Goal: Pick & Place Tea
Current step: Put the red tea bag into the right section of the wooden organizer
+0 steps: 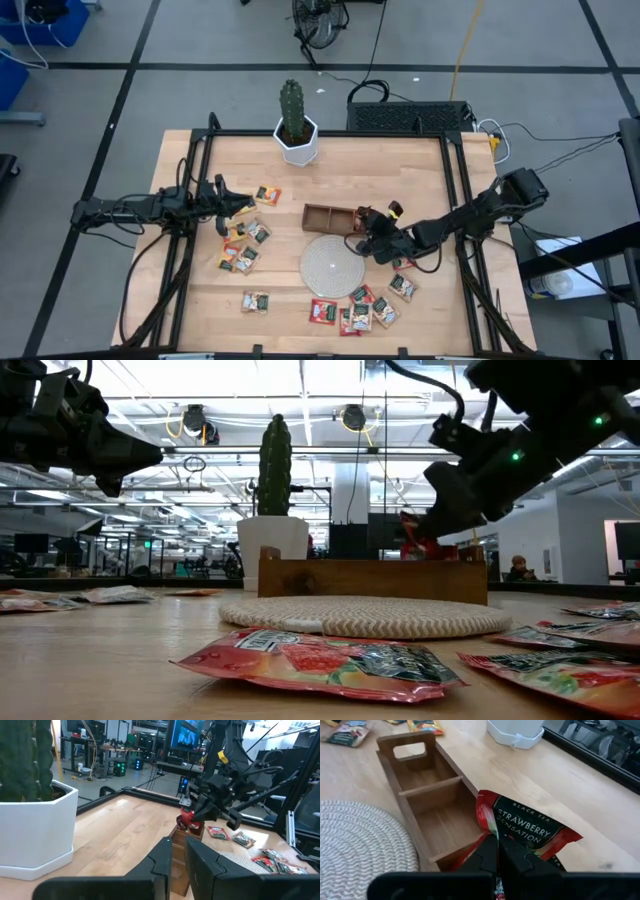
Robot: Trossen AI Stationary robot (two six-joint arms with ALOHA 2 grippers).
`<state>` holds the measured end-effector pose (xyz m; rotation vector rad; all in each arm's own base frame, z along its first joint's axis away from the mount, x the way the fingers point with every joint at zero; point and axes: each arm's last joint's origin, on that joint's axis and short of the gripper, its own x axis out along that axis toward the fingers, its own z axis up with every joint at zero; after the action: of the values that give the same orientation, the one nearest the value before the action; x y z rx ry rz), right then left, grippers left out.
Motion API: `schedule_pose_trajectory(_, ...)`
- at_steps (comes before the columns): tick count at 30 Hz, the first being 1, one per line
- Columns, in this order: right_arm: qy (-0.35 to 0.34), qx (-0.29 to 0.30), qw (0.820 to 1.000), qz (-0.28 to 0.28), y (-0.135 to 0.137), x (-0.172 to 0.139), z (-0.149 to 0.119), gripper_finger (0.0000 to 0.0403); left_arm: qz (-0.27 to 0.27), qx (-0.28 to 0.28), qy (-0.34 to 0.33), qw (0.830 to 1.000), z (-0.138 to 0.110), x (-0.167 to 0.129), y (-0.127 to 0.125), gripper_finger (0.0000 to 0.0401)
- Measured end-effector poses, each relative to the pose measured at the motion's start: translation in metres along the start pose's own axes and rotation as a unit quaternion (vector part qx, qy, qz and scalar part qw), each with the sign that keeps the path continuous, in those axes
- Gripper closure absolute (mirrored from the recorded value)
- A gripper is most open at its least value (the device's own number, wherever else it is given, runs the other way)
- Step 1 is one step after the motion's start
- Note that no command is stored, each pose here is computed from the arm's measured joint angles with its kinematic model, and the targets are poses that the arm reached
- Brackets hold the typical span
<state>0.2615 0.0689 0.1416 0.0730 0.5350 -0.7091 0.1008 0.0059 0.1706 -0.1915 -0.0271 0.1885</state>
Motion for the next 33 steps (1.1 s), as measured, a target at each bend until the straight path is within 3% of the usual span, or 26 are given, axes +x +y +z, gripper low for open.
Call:
schedule_pose_trajectory(6,-0.001,0.001,1.0,0.001,0.0,0.0,0.0,0.0381,0.0,0.0,0.0,1.0,0.0,0.0,0.0,0.035)
schedule_pose_trajectory(19,-0.009,-0.029,1.0,0.001,0.0,0.001,0.003,0.0246,0.0,0.0,0.0,1.0,0.0,0.0,0.0,0.035)
schedule_pose_trajectory(25,-0.068,-0.137,0.988,0.035,0.005,-0.007,0.024,0.0243,0.0,0.0,0.0,1.0,0.0,0.0,0.0,0.035)
schedule_pose_trajectory(29,-0.106,-0.185,0.971,0.104,0.005,-0.019,0.046,0.0257,0.0,0.0,0.0,1.0,0.0,0.0,0.0,0.035)
schedule_pose_trajectory(33,-0.039,-0.212,0.963,0.158,-0.003,-0.018,0.075,0.0286,0.0,0.0,0.0,1.0,0.0,0.0,0.0,0.035)
